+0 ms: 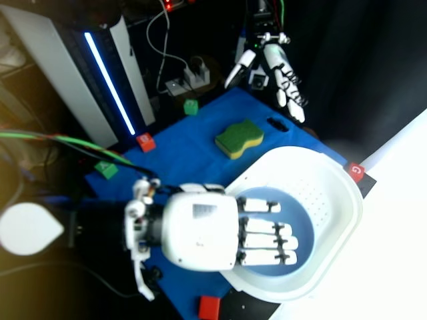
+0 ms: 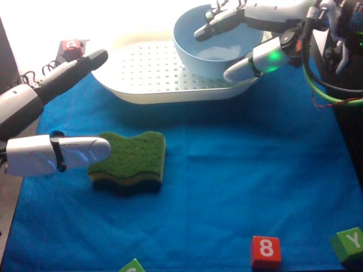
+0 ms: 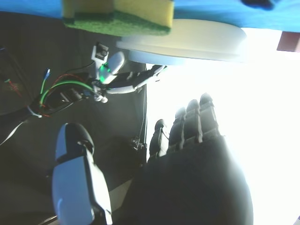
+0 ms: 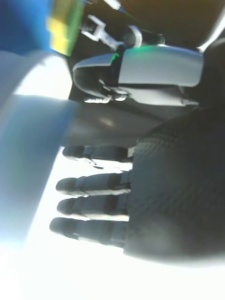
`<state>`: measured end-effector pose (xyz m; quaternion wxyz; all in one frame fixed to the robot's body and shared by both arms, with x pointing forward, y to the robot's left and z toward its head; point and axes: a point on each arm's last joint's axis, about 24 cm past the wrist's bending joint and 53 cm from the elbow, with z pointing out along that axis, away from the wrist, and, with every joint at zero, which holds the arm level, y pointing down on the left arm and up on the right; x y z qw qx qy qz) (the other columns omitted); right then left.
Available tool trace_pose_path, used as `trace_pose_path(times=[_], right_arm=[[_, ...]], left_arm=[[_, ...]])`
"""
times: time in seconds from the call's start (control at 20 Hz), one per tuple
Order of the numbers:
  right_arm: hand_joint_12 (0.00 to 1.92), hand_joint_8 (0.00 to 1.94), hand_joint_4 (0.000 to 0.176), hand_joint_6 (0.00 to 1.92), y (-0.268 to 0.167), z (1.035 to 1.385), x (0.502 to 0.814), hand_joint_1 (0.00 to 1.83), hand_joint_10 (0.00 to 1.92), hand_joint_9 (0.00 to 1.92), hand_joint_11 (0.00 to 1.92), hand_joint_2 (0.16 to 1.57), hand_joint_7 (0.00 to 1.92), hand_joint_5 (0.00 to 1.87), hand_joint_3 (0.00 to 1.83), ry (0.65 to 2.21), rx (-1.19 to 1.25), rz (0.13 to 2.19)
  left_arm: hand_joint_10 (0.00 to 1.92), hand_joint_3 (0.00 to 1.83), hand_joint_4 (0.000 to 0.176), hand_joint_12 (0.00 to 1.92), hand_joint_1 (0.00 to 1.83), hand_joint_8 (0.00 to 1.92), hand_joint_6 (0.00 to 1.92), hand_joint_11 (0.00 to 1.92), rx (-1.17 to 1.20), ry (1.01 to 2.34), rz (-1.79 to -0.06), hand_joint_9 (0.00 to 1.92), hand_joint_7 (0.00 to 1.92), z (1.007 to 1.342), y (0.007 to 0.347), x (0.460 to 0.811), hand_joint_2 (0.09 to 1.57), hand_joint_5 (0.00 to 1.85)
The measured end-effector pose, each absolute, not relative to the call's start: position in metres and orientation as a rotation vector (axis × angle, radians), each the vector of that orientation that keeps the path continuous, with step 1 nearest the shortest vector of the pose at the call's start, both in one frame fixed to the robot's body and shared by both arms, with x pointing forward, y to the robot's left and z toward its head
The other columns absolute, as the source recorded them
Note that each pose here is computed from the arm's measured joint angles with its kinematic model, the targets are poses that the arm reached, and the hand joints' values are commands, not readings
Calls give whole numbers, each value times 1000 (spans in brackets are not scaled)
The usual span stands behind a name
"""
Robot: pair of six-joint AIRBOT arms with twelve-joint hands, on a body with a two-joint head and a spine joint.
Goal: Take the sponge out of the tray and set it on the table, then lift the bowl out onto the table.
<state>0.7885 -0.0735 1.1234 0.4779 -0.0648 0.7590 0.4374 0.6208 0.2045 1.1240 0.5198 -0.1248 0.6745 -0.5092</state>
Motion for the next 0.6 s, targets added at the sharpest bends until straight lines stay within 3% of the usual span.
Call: trace_pose_path(times=[0.2, 0.3, 0.35, 0.4, 0.6], right_arm=[[445, 0, 120, 0, -64, 1119, 793, 703, 3, 206, 0, 1071, 302, 488, 2, 1868, -202, 1014], [389, 1, 141, 1, -59, 1116, 797, 707, 1, 185, 0, 1088, 282, 472, 3, 1878, -218, 976], [446, 0, 136, 0, -58, 1115, 798, 768, 1, 213, 0, 1079, 298, 486, 1, 1881, -223, 962], [488, 1, 145, 0, -56, 1111, 799, 773, 1, 219, 0, 1074, 296, 473, 0, 1889, -242, 938], [565, 1, 140, 4, -48, 1106, 798, 709, 0, 224, 0, 1105, 295, 477, 2, 1900, -276, 908]], left_arm=[[0, 0, 176, 0, 487, 0, 0, 0, -301, 1616, -1221, 0, 0, 1124, 205, 621, 930, 0], [0, 5, 176, 0, 482, 0, 0, 0, -297, 1618, -1226, 0, 0, 1124, 204, 620, 943, 0], [0, 2, 176, 0, 480, 0, 0, 0, -296, 1618, -1229, 0, 0, 1124, 203, 620, 939, 0], [0, 2, 176, 0, 495, 0, 0, 0, -295, 1619, -1232, 0, 0, 1124, 203, 620, 939, 0], [0, 5, 176, 0, 483, 0, 0, 0, -302, 1614, -1246, 0, 0, 1124, 201, 619, 950, 0]])
